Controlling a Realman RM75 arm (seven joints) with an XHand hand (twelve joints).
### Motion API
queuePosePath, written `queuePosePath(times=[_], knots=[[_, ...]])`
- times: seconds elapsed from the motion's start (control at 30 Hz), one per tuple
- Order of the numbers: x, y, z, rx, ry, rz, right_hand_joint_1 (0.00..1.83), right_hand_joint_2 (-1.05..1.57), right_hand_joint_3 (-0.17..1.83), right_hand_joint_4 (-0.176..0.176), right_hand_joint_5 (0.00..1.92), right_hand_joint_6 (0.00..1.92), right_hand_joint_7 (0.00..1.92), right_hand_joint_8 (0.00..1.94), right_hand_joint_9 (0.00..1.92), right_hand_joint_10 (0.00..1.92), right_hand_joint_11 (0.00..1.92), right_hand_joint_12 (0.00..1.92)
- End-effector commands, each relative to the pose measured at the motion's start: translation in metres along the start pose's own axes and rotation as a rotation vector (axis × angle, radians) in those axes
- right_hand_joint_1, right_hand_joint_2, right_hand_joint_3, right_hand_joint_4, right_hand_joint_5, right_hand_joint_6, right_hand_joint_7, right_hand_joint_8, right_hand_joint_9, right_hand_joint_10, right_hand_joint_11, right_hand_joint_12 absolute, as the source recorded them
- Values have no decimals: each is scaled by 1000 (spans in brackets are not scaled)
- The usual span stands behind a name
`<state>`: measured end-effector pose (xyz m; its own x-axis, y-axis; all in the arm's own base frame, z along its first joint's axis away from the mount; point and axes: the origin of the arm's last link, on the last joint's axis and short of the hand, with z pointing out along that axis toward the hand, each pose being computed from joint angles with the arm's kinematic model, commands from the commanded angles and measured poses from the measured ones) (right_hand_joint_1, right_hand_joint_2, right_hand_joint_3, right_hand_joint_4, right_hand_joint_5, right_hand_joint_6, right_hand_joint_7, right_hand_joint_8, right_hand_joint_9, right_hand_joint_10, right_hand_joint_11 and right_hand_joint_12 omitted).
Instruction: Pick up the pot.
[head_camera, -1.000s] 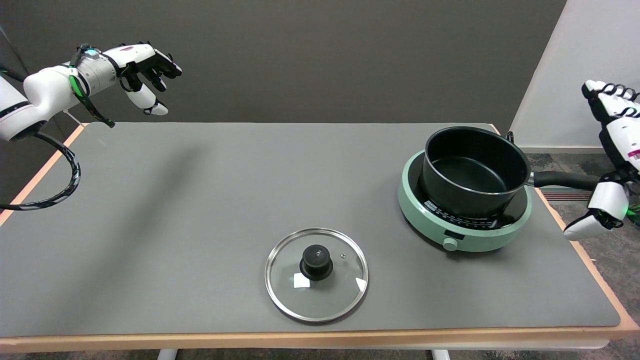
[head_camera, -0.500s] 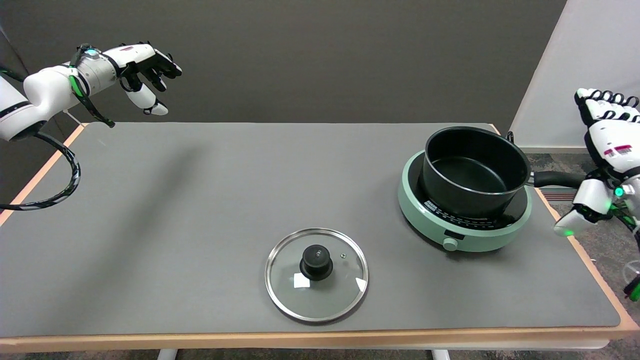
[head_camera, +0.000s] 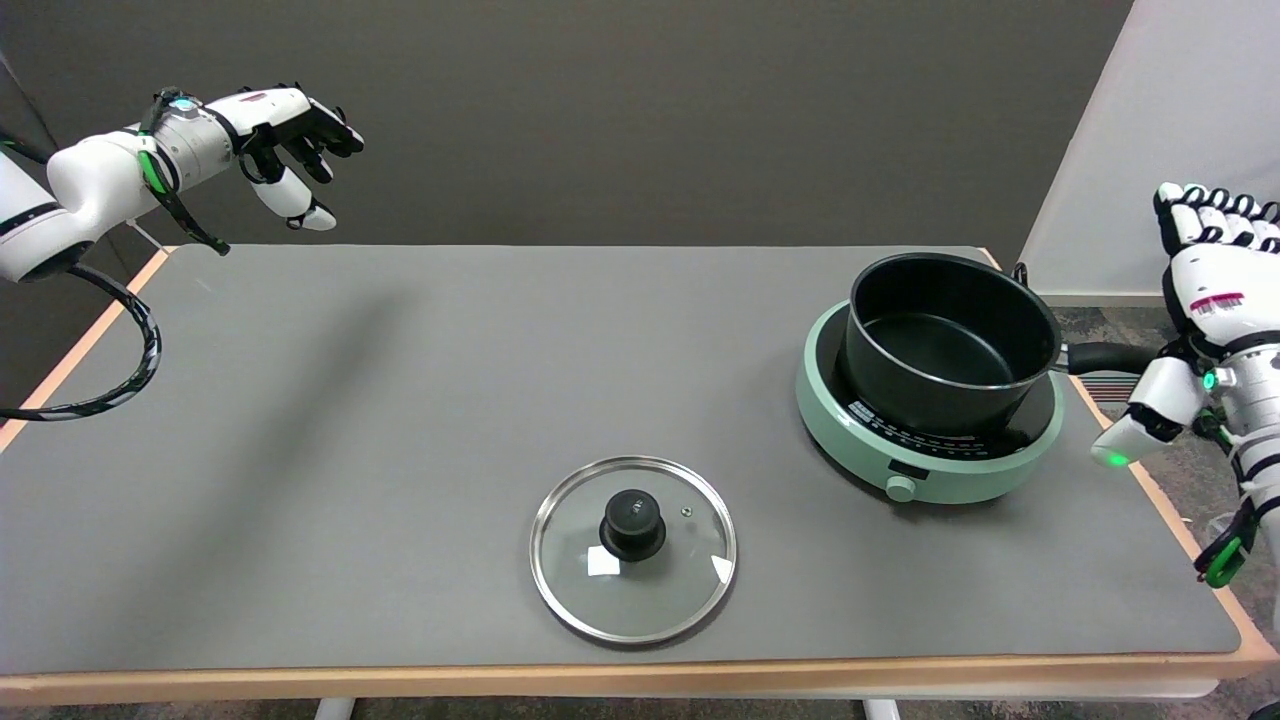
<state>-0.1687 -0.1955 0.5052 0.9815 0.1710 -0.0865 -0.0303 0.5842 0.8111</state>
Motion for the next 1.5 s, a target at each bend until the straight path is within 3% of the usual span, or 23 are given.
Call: queuePosePath(times=[0.03,0.7,1.13,1.5], knots=[[-16,-14,-6,-83,-12,-3,1340,-1047,888,-34,15,15,15,15,15,15,15,15],[-29,-26,-12,-96,-45,-13,1329,-1047,964,-13,14,14,14,14,14,14,14,14],[-36,-23,-17,-92,-77,-18,1312,-1047,1079,36,7,7,7,7,7,7,7,7],[-38,-23,-16,-93,-83,-4,1310,-1047,1105,47,7,7,7,7,7,7,7,7]])
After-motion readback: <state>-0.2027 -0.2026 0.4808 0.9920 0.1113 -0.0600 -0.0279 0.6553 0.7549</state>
